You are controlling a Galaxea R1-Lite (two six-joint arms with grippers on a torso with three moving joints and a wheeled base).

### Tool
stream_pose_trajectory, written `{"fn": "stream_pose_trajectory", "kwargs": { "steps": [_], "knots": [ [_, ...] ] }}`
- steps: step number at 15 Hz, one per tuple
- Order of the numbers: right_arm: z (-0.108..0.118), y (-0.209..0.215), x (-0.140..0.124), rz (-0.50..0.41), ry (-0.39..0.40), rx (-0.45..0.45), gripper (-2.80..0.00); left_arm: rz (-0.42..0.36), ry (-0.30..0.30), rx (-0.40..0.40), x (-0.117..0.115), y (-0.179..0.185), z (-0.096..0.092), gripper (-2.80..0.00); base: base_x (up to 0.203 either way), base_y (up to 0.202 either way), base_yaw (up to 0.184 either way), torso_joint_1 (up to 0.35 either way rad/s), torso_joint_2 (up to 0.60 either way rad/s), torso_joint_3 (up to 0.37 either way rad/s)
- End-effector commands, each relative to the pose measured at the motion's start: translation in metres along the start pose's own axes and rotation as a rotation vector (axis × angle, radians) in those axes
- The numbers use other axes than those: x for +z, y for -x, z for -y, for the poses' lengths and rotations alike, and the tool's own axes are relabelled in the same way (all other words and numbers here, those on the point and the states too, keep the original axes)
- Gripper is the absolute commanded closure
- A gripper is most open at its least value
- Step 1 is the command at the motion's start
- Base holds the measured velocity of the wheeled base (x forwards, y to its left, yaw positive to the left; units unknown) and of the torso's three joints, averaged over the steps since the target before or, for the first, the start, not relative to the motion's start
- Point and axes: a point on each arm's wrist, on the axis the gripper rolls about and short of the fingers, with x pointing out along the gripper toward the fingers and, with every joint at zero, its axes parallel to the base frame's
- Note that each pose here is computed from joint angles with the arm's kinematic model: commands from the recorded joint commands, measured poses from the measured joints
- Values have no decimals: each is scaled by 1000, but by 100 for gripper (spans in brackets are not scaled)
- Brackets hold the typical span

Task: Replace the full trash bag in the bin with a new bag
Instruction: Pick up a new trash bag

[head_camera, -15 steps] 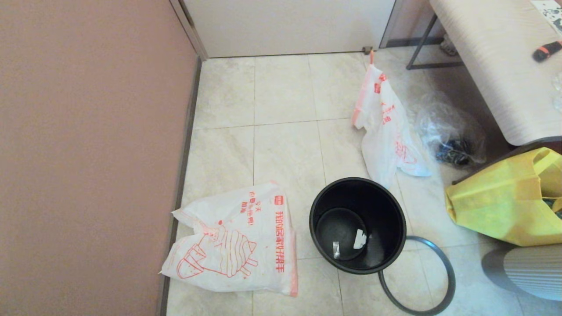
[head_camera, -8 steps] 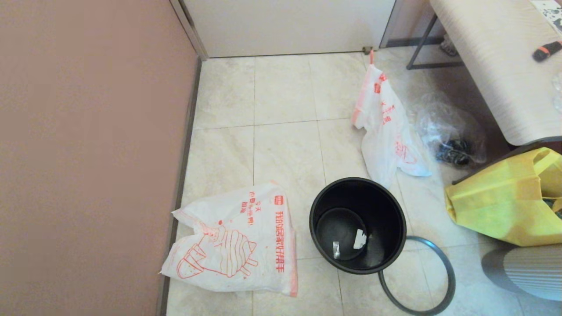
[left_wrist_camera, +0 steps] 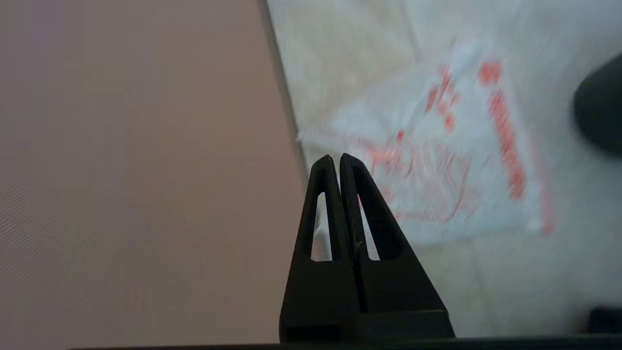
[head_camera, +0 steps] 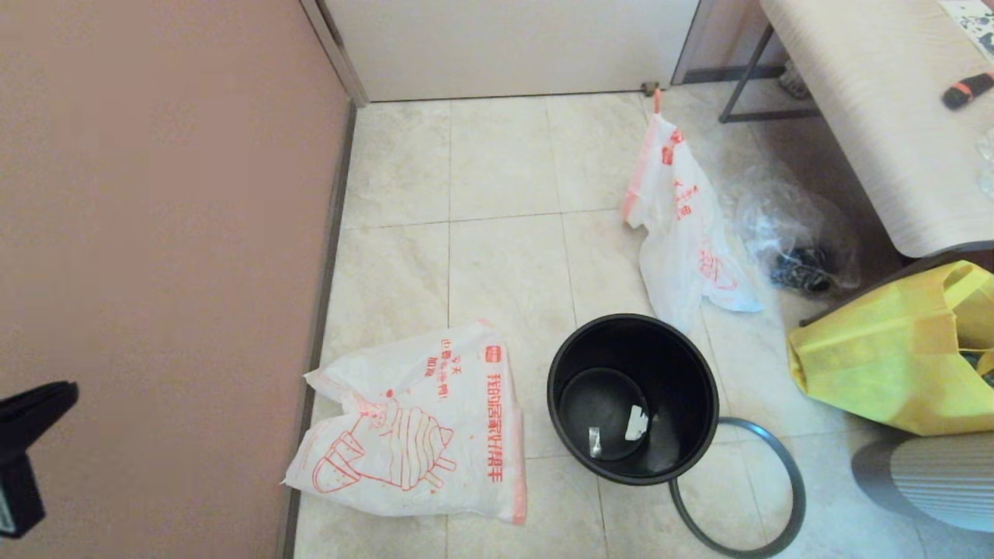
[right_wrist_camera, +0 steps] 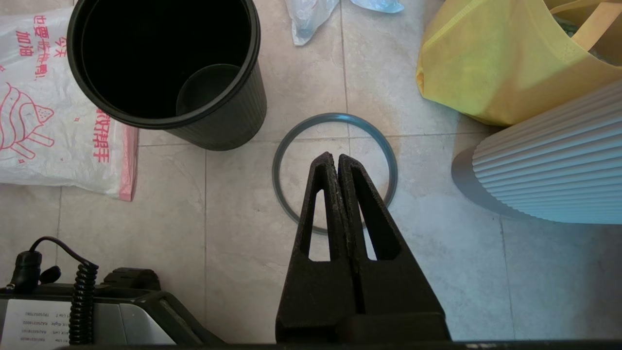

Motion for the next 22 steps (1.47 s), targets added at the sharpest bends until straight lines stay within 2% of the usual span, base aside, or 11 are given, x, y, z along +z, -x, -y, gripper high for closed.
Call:
{"fn": "stream_pose_trajectory", "kwargs": {
  "steps": [1,4,6,8,13,15,18,19,22],
  "knots": [
    [0,0,0,-3,1,1,0,-117,-29,-45,0,-31,6,0,0,0,0,0,0,0],
    [0,0,0,-2,1,1,0,-222,-79,-133,-1,-66,23,0,0,0,0,0,0,0],
    [0,0,0,-3,1,1,0,-294,-96,-140,-5,-96,35,0,0,0,0,0,0,0],
    [0,0,0,-3,1,1,0,-326,-107,-122,-12,-132,46,0,0,0,0,0,0,0],
    [0,0,0,-3,1,1,0,-441,-152,-128,-55,-213,85,0,0,0,0,0,0,0],
    [0,0,0,-3,1,1,0,-500,-176,-115,-85,-245,103,0,0,0,0,0,0,0],
    [0,0,0,-3,1,1,0,-523,-193,-77,-127,-290,127,0,0,0,0,0,0,0],
    [0,0,0,-2,1,1,0,-513,-193,-70,-136,-303,134,-280,0,0,0,0,0,0],
    [0,0,0,-2,1,1,0,-462,-180,-52,-145,-337,149,-280,0,0,0,0,0,0]
  ]
}}
